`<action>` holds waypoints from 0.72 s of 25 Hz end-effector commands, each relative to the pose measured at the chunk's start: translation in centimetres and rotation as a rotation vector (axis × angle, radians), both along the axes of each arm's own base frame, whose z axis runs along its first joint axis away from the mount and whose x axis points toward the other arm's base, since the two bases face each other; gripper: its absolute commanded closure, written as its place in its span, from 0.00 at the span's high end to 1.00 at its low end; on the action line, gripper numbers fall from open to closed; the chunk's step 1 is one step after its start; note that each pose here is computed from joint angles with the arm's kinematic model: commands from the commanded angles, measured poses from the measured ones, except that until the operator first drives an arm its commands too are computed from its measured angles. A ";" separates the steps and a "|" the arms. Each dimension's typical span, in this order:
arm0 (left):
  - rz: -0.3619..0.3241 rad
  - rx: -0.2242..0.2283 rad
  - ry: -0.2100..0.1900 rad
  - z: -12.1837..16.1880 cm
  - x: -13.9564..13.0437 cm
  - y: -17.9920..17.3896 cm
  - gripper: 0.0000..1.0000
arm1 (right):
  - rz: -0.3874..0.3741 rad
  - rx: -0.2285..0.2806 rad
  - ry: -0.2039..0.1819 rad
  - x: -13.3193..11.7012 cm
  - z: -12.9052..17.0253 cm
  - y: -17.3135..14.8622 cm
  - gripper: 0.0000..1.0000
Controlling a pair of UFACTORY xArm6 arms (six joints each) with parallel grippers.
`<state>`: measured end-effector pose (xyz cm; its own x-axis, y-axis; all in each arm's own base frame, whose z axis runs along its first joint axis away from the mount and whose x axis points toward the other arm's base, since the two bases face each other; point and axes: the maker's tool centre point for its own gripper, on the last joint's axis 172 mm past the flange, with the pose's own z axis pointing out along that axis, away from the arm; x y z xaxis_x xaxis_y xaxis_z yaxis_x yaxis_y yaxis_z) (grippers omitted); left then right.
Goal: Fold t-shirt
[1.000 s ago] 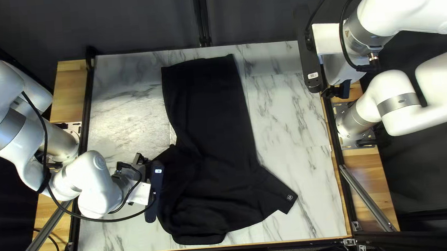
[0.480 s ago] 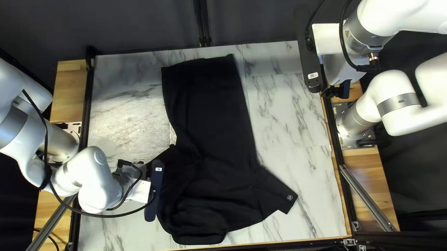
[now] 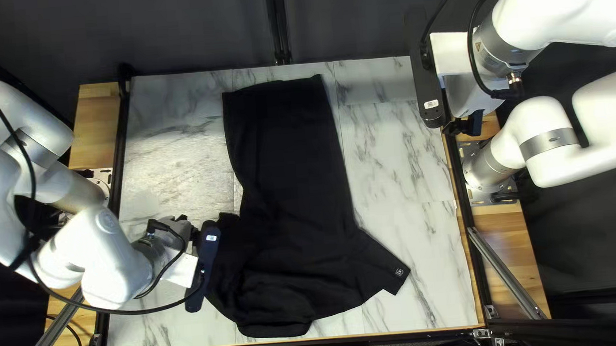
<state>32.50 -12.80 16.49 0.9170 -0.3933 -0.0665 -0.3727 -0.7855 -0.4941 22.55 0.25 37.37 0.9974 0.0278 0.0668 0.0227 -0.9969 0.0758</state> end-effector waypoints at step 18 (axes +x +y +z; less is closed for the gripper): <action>-0.036 0.046 -0.004 4.0 -2.3 -3.1 0.00 | 0.000 0.000 0.000 0.0 0.0 0.0 1.00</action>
